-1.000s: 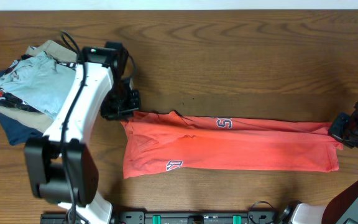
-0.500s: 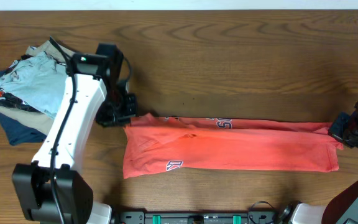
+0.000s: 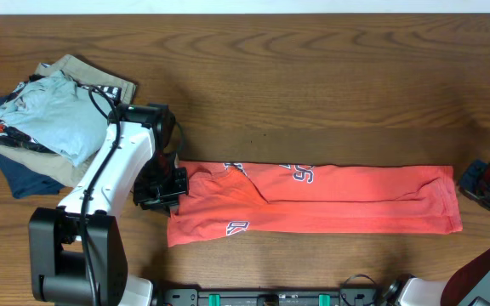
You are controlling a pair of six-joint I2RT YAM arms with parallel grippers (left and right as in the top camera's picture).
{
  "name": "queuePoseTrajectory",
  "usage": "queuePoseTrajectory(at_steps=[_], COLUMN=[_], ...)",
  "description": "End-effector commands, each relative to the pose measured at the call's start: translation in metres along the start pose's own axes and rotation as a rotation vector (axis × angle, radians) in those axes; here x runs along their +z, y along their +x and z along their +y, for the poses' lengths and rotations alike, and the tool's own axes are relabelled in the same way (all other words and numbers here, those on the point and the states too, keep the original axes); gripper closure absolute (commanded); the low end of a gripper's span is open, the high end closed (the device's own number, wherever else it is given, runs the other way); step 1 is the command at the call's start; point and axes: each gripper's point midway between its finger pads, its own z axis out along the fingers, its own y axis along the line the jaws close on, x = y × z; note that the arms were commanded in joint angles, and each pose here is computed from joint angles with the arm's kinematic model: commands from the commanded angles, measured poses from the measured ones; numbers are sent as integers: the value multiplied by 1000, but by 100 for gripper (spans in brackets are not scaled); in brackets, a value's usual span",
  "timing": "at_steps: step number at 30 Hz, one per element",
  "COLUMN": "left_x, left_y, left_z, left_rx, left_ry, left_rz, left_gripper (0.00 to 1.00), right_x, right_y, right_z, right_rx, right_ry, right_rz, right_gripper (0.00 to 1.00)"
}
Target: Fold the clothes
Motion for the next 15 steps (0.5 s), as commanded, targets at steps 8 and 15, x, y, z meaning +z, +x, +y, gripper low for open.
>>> queuePoseTrajectory(at_steps=[8, 15], left_x=[2, 2], left_y=[9, -14], left_z=[5, -9], left_rx=[-20, -2], left_ry=[-25, 41], left_rz=[41, -47], left_gripper=[53, 53], right_x=[-2, -1], right_y=[-2, -2], right_z=[6, 21], right_rx=[29, -40], right_ry=[-66, -150], right_rz=[-6, -9], right_gripper=[59, 53])
